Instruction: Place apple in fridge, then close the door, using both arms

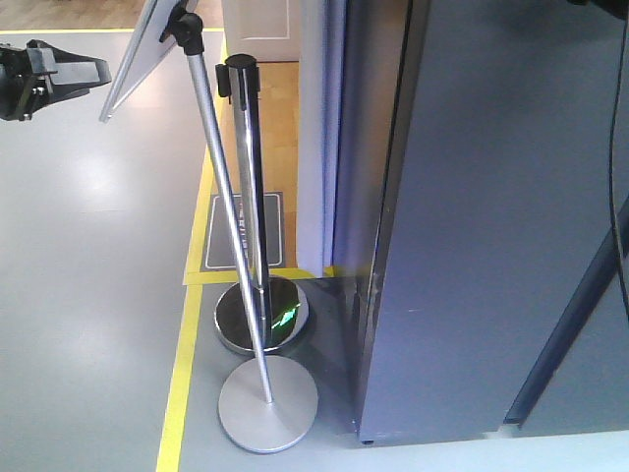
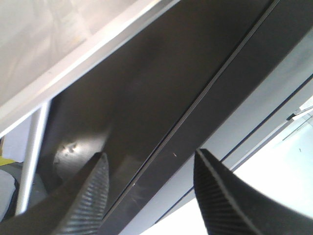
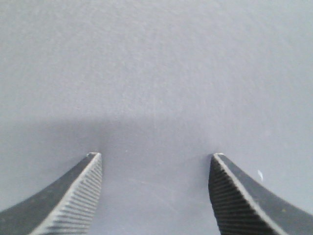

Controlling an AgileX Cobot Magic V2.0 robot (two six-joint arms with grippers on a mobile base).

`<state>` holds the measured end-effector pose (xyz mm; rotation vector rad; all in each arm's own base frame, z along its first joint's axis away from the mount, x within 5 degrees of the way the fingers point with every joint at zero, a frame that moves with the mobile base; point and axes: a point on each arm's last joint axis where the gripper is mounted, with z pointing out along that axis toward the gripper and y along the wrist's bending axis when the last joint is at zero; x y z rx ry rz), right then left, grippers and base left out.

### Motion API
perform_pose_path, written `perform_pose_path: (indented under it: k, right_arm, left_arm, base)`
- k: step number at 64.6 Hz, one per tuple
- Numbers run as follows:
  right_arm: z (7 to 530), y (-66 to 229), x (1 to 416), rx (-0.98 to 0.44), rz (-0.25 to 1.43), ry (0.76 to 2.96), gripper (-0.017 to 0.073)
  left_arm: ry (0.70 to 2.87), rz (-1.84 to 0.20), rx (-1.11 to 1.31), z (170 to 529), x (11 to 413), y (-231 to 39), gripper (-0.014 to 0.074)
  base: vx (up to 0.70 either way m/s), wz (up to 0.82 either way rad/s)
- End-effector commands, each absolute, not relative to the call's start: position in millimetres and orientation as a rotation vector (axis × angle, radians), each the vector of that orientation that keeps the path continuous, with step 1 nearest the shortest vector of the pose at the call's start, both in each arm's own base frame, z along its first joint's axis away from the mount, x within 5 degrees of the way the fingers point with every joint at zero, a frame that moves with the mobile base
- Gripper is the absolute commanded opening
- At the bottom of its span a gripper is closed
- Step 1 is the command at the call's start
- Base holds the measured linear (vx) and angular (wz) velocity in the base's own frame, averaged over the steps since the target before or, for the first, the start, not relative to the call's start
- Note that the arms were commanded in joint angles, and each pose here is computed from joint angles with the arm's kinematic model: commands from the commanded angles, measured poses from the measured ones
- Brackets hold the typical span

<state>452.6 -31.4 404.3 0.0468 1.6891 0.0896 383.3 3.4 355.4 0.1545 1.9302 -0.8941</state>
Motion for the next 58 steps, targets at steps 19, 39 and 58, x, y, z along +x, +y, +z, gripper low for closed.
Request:
perform_pose_path:
  k: [19,39,58]
  right_arm:
    - [477,2,389,-0.226,0.169,1.67,0.0218]
    - [515,23,315,-0.467,0.268,1.711,-0.0008]
    - [521,39,273,-0.653,0.385,1.737,-0.0003]
  left_arm:
    - [1.766,-1.041,0.123,393,371,-3,0.0286]
    - [1.773,-1.187,0.274,394,358,-14,-0.0008]
    - [1.789,-1.153,0.45,414,326,-25,-0.0007]
  base:
    - [-0.01,-0.03]
    - [0.0,0.0]
    - [0.0,0.0]
